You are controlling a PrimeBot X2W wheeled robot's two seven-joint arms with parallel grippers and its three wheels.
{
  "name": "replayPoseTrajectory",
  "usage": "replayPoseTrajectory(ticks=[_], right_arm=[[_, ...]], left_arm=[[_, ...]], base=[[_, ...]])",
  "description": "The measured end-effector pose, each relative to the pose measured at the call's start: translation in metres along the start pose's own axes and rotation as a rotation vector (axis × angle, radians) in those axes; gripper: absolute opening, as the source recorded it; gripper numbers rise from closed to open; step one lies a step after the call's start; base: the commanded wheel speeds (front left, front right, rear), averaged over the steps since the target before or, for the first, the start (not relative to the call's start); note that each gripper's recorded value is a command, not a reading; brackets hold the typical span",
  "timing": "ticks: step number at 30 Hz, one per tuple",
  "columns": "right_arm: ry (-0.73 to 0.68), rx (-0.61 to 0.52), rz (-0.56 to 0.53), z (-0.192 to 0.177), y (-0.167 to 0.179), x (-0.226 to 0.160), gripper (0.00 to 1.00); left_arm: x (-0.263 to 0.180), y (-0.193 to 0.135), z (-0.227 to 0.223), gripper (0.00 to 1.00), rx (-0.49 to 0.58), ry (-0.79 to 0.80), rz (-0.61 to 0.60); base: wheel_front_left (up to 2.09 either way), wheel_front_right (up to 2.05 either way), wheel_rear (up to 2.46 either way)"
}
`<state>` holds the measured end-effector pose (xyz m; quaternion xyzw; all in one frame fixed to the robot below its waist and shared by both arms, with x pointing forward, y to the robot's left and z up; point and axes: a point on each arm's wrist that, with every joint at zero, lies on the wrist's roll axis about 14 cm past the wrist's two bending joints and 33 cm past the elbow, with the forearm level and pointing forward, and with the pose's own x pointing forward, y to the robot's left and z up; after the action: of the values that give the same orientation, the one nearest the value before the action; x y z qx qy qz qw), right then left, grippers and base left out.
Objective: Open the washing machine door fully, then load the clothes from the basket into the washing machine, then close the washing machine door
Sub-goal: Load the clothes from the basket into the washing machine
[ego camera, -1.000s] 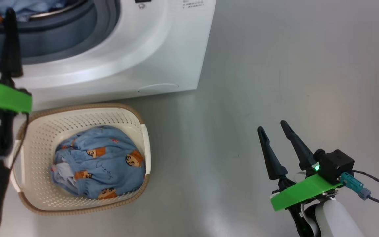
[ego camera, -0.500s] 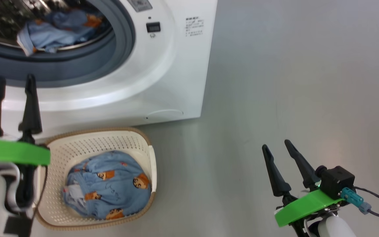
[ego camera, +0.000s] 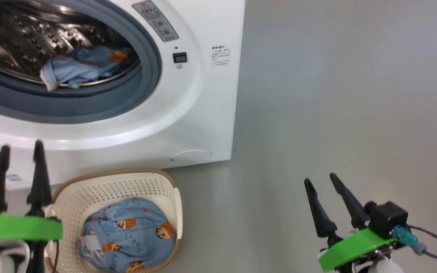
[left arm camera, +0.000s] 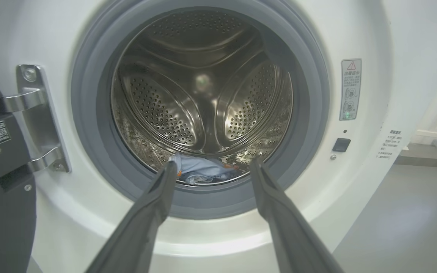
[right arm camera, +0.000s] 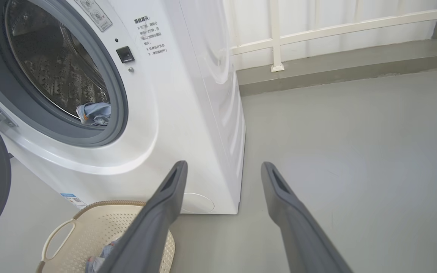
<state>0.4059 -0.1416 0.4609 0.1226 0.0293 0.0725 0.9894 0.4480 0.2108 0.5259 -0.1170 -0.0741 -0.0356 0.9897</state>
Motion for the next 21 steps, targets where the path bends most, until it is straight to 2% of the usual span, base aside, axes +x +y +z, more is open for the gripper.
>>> replayPoseTrajectory(ticks=[10, 21], right_arm=[[-0.029, -0.004, -0.004, 0.011, 0.002, -0.015, 1.0], [-0.055, -0.005, -0.025, 0.02, -0.002, -0.031, 1.0]], left_arm=[[-0.045, 0.013, -0.007, 1.0, 0.014, 0.036, 0.082], [-0.083, 0.013, -0.011, 1.0, 0.079, 0.072, 0.101]], base=[[0.0, 0.0, 0.0], [0.0, 0.0, 0.0]])
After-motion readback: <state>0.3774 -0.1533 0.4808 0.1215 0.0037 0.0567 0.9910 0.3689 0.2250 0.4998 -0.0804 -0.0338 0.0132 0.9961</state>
